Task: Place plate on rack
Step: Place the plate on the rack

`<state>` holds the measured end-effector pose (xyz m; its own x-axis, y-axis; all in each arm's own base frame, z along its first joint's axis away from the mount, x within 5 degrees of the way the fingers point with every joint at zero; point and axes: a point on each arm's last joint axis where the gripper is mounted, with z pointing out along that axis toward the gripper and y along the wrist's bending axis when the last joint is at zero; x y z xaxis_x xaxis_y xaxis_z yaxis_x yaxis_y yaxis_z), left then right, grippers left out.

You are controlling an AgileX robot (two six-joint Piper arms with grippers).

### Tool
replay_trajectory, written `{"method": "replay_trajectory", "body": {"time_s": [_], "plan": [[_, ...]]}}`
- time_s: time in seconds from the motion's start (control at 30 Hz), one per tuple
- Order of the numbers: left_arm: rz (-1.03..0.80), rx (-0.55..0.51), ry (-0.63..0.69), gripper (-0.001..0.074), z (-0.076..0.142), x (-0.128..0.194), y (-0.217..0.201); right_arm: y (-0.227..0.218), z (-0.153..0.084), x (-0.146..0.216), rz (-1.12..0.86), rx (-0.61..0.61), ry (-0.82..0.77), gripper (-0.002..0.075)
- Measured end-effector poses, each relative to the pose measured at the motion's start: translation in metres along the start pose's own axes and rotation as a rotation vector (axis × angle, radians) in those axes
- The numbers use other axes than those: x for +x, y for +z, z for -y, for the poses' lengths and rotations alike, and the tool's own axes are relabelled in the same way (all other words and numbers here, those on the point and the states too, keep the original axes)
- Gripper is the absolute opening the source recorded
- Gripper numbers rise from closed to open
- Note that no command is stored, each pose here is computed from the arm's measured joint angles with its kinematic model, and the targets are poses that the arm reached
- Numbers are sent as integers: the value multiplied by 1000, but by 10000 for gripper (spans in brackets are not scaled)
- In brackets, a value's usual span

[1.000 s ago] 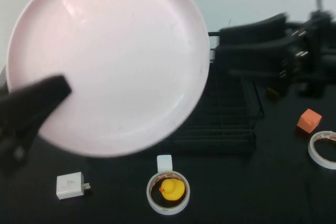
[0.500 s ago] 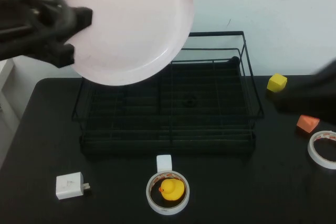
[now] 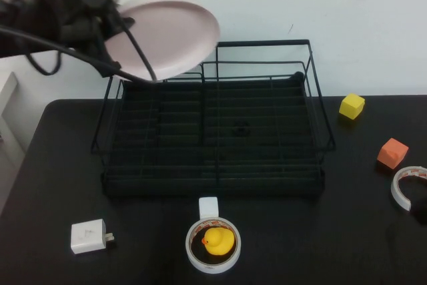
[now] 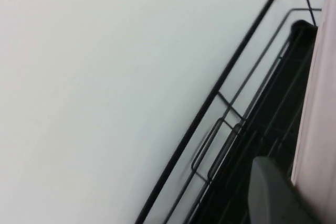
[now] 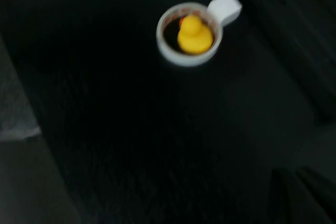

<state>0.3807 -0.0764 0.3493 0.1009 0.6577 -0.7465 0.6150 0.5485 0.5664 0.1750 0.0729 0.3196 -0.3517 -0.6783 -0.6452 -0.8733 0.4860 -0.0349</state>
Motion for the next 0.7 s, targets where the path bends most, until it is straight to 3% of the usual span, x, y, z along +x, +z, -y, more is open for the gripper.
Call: {"method": "replay_trajectory", "body": {"time_s": [0.2,0.4,0.7], "plan": [[-5,74,80,92,15,7,51,24,-7,29,-75,-42,32,6],[-50,69,127,92,26,22,91,30,-11,40,-99,-47,25,6],[-84,82,186,92,30,33,103,31,-10,40,-96,-39,10,5]]}}
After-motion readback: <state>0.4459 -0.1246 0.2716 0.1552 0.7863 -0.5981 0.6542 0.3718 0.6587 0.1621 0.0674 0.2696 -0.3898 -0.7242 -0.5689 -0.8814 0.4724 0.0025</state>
